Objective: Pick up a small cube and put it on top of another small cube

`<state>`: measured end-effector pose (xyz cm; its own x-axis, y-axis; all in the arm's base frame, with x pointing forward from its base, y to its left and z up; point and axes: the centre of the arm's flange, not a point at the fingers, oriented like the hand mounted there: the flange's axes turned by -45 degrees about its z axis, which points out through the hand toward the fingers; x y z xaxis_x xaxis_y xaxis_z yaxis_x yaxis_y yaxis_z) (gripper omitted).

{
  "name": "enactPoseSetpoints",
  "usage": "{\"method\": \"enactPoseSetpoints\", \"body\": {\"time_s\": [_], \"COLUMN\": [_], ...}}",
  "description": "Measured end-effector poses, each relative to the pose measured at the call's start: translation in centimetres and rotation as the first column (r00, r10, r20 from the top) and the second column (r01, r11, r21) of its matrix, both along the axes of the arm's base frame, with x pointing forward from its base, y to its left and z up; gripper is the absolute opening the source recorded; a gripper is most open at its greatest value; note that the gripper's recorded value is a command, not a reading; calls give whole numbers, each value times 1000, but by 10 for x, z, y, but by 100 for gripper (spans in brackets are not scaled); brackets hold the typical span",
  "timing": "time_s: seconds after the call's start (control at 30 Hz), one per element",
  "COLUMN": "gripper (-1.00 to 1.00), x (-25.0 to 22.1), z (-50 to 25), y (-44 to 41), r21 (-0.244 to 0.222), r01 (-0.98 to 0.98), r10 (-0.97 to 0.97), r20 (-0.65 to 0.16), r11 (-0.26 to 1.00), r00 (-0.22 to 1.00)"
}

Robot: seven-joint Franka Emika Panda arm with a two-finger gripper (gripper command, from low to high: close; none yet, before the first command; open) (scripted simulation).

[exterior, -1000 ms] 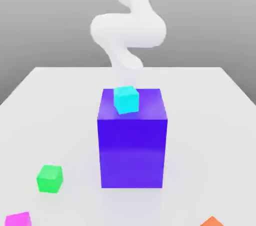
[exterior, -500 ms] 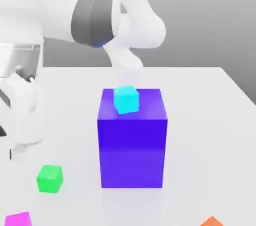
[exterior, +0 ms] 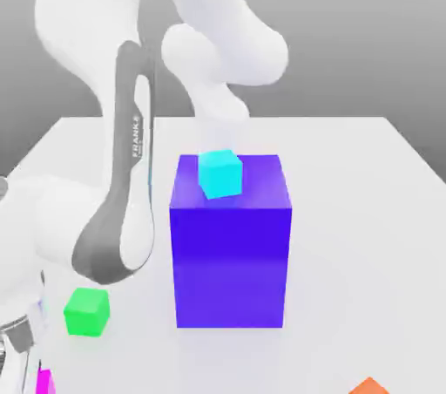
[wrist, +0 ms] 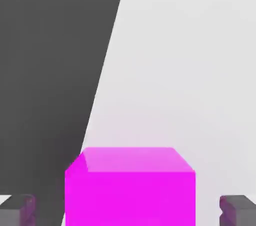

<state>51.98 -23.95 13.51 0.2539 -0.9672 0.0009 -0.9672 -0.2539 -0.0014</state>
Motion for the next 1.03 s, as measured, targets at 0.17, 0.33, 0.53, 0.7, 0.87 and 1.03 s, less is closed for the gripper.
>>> {"method": "enactPoseSetpoints", "body": {"time_s": [0.17, 0.33, 0.53, 0.7, 0.87, 1.03], "gripper": [-100, -100, -100, -100, -100, 100], "x": [0, -15, -72, -125, -147, -149], "z": [9, 64, 92, 106, 79, 48], "y": [0, 3, 14, 23, 29, 30], "r21": [0, 5, 10, 6, 1, 1], "r01": [2, 96, 421, 671, 765, 768], "r10": [-2, -96, -421, -671, -765, -768], "r20": [1, 2, 1, -1, 1, 1], "r11": [1000, 995, 907, 741, 644, 641], "r00": [1000, 995, 907, 741, 644, 641]}}
